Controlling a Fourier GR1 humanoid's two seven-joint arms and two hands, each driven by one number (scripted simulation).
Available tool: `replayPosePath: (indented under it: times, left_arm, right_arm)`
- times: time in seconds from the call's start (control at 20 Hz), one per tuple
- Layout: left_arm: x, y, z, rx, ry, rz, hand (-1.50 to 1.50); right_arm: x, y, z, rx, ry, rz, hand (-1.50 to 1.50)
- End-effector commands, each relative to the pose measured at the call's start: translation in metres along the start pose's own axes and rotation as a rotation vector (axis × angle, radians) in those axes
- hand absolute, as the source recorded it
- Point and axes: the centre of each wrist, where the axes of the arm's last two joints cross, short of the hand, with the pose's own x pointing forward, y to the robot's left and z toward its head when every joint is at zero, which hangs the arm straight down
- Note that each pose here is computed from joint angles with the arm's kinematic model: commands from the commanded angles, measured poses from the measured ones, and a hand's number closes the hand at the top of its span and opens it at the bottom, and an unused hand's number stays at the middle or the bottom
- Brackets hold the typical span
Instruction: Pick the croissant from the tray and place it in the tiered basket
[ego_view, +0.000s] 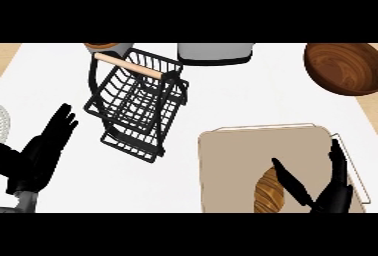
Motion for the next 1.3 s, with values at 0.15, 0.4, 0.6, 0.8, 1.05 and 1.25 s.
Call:
replayPosePath:
  times: [0.15,0.4,0.6,0.8,1.05,1.25]
  left_arm:
    - [0.006,-0.004,-0.004,-0.029,-0.009,-0.002,0.00]
    - [0.014,-0.014,-0.006,-0.054,-0.041,-0.004,0.00]
    - [0.014,-0.015,-0.007,-0.071,-0.029,-0.005,0.00]
    - [0.027,-0.025,-0.019,-0.060,-0.009,0.013,0.00]
    - [0.007,-0.024,-0.011,-0.071,-0.015,0.003,0.00]
    - [0.015,-0.019,-0.016,-0.053,-0.021,0.006,0.00]
  right_arm:
    - [-0.045,-0.054,0.040,0.171,0.116,0.434,-1.50]
    - [-0.029,-0.062,0.057,0.416,0.264,0.572,-1.50]
    - [0.017,-0.052,0.060,0.459,0.322,0.602,-1.50]
    - [0.072,-0.038,0.054,0.400,0.372,0.661,-1.50]
    - [0.117,0.000,0.069,0.386,0.453,0.729,-1.50]
    - [0.107,0.008,0.067,0.379,0.509,0.791,-1.50]
